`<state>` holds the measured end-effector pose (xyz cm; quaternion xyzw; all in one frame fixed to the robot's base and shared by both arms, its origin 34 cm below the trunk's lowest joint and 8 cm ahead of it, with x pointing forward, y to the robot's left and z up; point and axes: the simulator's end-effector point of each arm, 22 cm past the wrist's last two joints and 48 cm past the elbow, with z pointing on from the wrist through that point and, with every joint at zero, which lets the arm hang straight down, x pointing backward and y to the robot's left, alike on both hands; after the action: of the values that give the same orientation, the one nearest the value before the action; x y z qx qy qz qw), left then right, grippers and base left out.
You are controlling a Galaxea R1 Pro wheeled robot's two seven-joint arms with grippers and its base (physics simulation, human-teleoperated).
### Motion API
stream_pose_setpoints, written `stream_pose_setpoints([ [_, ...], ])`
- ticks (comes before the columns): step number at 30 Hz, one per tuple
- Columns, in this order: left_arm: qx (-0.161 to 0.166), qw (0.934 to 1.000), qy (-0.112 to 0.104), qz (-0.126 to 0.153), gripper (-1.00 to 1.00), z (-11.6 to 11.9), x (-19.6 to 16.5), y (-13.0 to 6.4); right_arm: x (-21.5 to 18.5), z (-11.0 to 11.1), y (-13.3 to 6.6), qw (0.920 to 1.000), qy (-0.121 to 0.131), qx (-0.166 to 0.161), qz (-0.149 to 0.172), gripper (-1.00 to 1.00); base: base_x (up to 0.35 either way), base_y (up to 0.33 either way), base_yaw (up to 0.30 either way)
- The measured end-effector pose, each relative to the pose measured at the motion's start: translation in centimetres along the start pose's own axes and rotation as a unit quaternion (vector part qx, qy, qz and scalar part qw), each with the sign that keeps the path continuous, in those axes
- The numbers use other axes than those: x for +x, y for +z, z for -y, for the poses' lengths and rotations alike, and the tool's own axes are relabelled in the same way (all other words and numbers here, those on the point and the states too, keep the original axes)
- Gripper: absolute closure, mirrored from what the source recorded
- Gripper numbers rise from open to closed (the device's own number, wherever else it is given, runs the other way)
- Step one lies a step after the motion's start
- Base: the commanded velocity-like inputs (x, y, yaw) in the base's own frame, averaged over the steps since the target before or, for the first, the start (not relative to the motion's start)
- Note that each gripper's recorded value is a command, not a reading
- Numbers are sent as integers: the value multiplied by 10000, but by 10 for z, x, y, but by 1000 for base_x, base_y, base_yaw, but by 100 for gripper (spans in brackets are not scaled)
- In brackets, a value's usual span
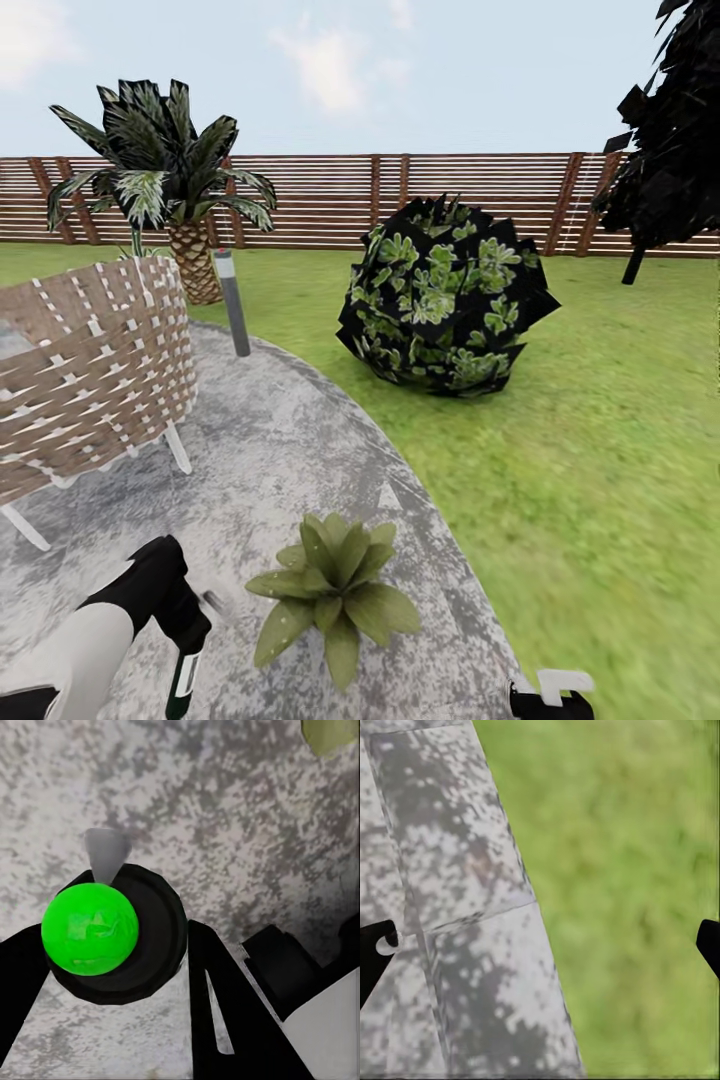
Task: Pick up the pesticide atomizer in the garden and spray insectifuge to fully cover both potted plants in the garden.
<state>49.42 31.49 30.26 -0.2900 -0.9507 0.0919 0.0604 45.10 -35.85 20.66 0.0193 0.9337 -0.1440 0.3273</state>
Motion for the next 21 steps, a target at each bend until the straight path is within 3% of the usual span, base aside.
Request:
stream_pose_setpoints([
  [6, 20, 10000, 38, 20, 100, 3, -4, -1, 0, 0, 0, 10000, 5, 1, 0, -100, -78, -236, 230],
  [15, 9, 9999, 137, 69, 100, 5, -20, -11, 3, 6, 0, 10000, -37, 23, -28, -100, 204, -139, 37],
  [19, 455, 9986, 258, 103, 100, 27, -33, -22, 3, 5, 0, 10000, -37, 18, -28, -100, 18, -5, 0],
  [21, 520, 9977, 404, -152, 100, 31, -24, -25, 2, 4, 0, 10000, -28, 20, -24, -100, 2, -1, 0],
])
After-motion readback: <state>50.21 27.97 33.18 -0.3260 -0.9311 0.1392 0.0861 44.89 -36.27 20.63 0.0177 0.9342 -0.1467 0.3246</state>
